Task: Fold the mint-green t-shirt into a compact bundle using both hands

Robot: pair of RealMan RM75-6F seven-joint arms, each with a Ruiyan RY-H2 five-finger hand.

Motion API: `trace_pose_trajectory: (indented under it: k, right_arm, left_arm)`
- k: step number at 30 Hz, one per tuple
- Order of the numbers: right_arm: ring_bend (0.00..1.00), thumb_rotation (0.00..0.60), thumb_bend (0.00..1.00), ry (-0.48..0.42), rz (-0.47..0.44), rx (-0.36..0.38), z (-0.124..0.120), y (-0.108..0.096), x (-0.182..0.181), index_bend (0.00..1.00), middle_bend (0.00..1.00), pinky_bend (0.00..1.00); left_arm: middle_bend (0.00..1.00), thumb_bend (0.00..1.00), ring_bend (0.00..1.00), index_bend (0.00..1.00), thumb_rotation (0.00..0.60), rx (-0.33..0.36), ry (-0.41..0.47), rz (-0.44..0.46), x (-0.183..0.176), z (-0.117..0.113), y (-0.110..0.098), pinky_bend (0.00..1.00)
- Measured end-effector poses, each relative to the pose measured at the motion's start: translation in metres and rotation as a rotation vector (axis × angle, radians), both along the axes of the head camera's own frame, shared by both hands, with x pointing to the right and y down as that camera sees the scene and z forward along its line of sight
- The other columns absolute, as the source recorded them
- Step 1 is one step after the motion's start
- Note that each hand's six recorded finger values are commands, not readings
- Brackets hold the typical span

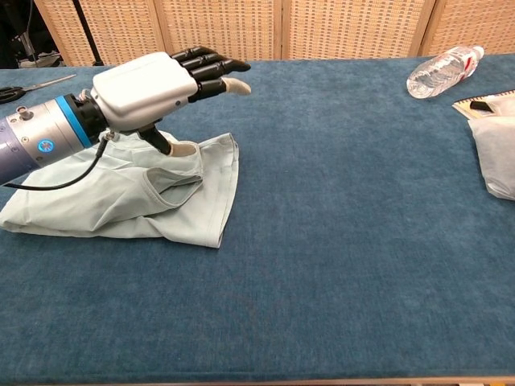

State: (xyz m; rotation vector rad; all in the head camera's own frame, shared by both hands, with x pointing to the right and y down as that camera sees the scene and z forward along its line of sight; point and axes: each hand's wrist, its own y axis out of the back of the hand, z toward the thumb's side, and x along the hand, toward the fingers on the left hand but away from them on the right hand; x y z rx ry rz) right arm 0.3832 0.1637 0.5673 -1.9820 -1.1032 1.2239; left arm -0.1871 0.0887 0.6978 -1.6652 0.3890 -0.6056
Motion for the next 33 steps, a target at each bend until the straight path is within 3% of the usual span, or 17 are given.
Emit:
trace_pose_trajectory:
  k: [11, 22, 33]
  right_arm:
    - [0.0, 0.6, 0.0, 0.007, -0.008, 0.003, 0.001, 0.001, -0.002, 0.0, 0.0, 0.0]
    - [0.0, 0.6, 0.0, 0.009, -0.021, -0.002, 0.003, 0.003, -0.006, 0.0, 0.0, 0.0]
    - [0.0, 0.6, 0.0, 0.009, -0.017, -0.003, 0.003, 0.003, -0.005, 0.0, 0.0, 0.0]
  left_arm:
    - [0.0, 0.22, 0.0, 0.0, 0.6, -0.047, 0.043, -0.029, -0.018, -0.017, -0.004, 0.0]
    - [0.0, 0.25, 0.0, 0.0, 0.6, -0.103, -0.098, -0.041, -0.09, -0.019, 0.016, 0.0]
    - [0.0, 0.25, 0.0, 0.0, 0.6, -0.115, -0.088, 0.023, -0.057, -0.002, 0.041, 0.0]
